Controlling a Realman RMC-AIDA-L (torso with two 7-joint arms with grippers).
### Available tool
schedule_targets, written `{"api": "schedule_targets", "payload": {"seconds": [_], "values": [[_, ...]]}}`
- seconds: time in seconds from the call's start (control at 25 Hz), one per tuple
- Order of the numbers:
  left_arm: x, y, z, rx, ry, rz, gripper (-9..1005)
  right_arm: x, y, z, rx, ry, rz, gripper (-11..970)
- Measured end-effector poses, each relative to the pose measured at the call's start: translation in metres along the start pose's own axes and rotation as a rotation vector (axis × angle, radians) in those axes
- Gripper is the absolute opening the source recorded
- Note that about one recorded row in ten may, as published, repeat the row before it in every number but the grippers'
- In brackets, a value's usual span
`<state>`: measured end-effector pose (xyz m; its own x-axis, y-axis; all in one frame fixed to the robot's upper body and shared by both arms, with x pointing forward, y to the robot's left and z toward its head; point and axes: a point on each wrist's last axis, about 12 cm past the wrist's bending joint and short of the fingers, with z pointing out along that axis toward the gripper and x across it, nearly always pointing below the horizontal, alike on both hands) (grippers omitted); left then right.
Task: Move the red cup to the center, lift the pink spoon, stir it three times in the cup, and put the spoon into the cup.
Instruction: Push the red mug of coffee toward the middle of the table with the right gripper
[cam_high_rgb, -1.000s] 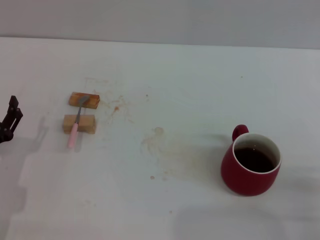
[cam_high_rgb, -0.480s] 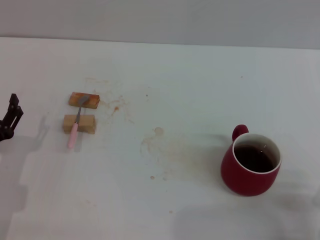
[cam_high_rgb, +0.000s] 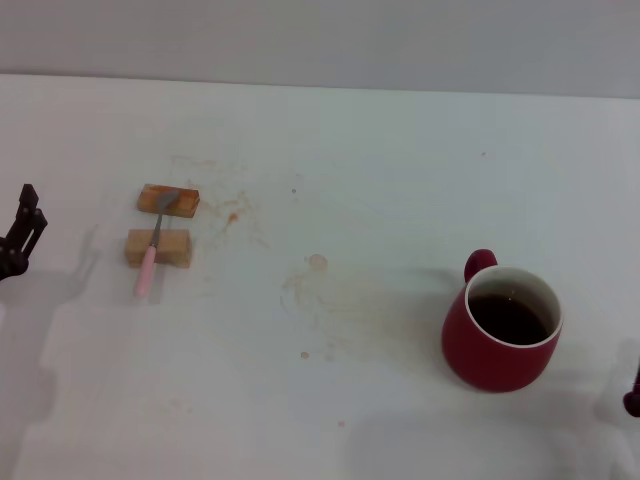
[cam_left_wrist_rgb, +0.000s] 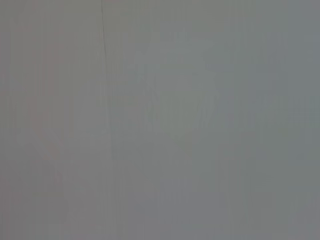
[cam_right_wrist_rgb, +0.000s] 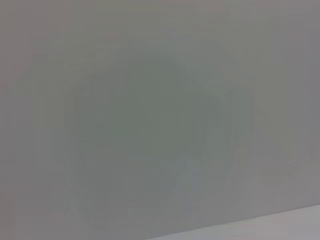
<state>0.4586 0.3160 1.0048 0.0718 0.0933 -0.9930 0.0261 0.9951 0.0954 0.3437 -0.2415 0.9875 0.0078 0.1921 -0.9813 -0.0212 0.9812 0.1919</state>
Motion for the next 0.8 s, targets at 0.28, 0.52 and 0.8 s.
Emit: {"api": "schedule_targets", "payload": {"seconds": [0.28, 0.52, 0.8], "values": [[0.000, 0.000, 0.001, 0.000, -0.003, 0.000, 863, 0.004, 0.008, 0.005, -0.035, 0.037, 0.017, 0], [-0.001, 0.000, 0.003, 0.001, -0.008, -0.001, 863, 0.007, 0.011, 0.008, -0.054, 0.064, 0.019, 0], [-0.002, -0.001, 0.005, 0.005, -0.012, -0.001, 862, 0.010, 0.015, 0.014, -0.083, 0.090, 0.022, 0]]}}
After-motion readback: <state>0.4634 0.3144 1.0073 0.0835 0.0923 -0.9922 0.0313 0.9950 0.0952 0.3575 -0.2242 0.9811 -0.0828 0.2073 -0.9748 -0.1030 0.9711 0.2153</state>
